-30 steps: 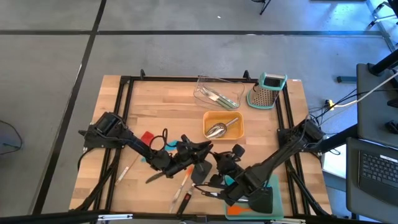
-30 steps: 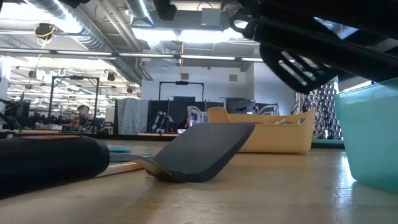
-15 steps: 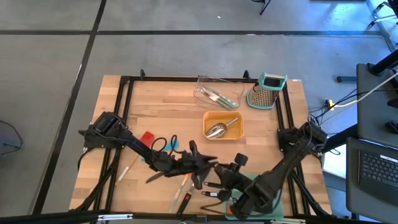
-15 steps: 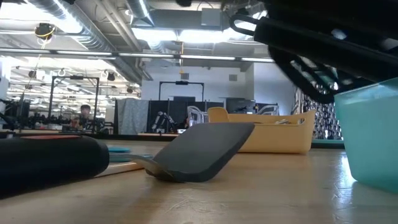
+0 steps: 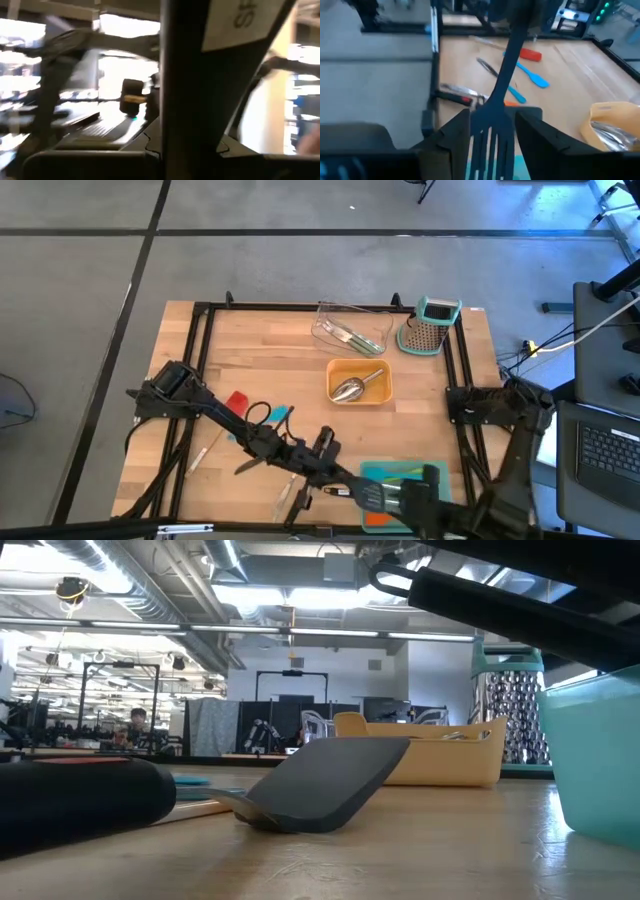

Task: Pick & Place Kitchen Items
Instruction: Put the black spatula into the green bin

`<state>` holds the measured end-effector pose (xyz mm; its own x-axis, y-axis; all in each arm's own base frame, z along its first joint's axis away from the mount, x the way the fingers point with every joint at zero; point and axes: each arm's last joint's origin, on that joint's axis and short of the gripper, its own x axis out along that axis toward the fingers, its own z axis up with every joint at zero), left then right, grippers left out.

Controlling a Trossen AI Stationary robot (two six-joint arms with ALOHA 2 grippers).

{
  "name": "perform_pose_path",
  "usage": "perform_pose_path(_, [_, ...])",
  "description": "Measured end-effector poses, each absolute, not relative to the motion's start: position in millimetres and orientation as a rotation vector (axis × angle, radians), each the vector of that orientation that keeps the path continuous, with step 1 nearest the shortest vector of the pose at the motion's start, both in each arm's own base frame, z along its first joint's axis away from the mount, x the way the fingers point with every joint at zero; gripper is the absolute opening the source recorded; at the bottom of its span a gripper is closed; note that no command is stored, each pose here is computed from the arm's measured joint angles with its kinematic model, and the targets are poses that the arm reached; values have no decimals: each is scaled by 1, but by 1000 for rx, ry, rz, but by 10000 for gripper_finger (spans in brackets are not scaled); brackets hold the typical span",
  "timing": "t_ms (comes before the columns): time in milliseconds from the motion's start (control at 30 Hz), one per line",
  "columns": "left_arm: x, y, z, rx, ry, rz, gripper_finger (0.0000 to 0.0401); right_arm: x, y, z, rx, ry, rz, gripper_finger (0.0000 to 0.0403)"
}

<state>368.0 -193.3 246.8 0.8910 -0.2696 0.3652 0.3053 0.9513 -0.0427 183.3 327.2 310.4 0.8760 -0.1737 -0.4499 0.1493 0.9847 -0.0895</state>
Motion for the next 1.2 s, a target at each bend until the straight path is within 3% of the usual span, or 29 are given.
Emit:
perform_pose_path(133, [389, -203, 248, -63, -350, -357, 53, 173, 334, 313, 7, 428, -161, 165])
perform_pose_path(367, [432, -214, 243, -66, -355, -366, 53, 192, 328, 313, 94, 472, -174, 187])
perform_pose_path(633, [434, -215, 248, -52, -350, -394, 53, 193, 324, 310, 77, 491, -193, 209])
perform_pose_path(900, [433, -218, 247, -49, -338, -400, 52, 214, 313, 281, 143, 532, -237, 228])
perform_pose_path(1200, [433, -218, 246, -40, -327, -377, 39, 233, 309, 267, 171, 611, -156, 221])
